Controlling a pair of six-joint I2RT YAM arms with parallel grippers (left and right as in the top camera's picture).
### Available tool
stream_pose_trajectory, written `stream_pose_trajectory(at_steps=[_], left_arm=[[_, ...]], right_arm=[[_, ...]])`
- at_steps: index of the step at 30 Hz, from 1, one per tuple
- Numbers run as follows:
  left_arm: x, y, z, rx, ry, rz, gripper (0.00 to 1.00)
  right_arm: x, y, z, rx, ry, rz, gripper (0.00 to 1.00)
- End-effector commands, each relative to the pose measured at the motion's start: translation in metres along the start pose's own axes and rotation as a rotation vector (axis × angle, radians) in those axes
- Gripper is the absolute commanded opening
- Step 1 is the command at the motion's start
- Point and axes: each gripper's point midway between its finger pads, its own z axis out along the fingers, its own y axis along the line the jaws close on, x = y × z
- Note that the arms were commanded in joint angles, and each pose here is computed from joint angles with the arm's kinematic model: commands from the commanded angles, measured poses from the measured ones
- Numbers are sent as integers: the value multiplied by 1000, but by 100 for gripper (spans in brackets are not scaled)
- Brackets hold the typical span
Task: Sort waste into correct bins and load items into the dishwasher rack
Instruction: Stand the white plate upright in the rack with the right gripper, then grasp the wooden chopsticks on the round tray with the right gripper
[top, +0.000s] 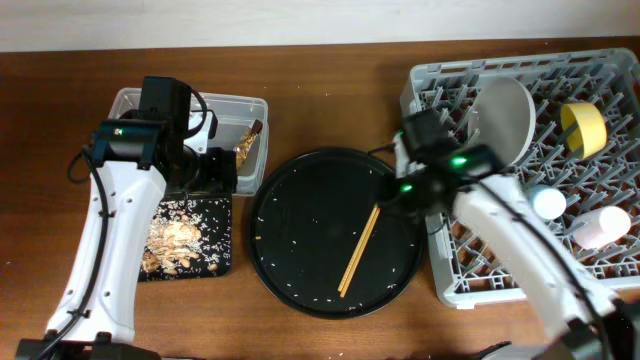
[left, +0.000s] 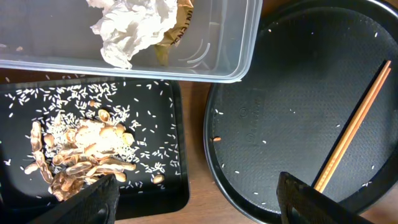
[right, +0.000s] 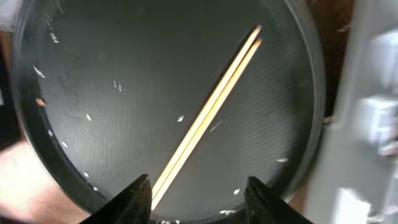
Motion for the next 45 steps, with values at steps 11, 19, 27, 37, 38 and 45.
stream_pose_trajectory(at_steps=[11, 19, 27, 37, 38, 45], left_arm=[[-2, -1, -5, 11, -19, -5, 80], [-2, -1, -5, 11, -19, -4, 80], [-2, -1, -5, 11, -19, -4, 80], [-2, -1, -5, 11, -16, -5, 80], [-2, -1, -5, 11, -16, -4, 80], [-2, -1, -5, 11, -16, -5, 80]], right_arm=[[49, -5, 112, 160, 213, 213, 50], [65, -19, 125, 192, 217, 242, 50], [63, -28, 125, 240, 193, 268, 49], [33, -17, 87, 227, 86, 215, 49], [35, -19, 88, 232, 93, 216, 49], [52, -35, 98, 287, 115, 240, 49]])
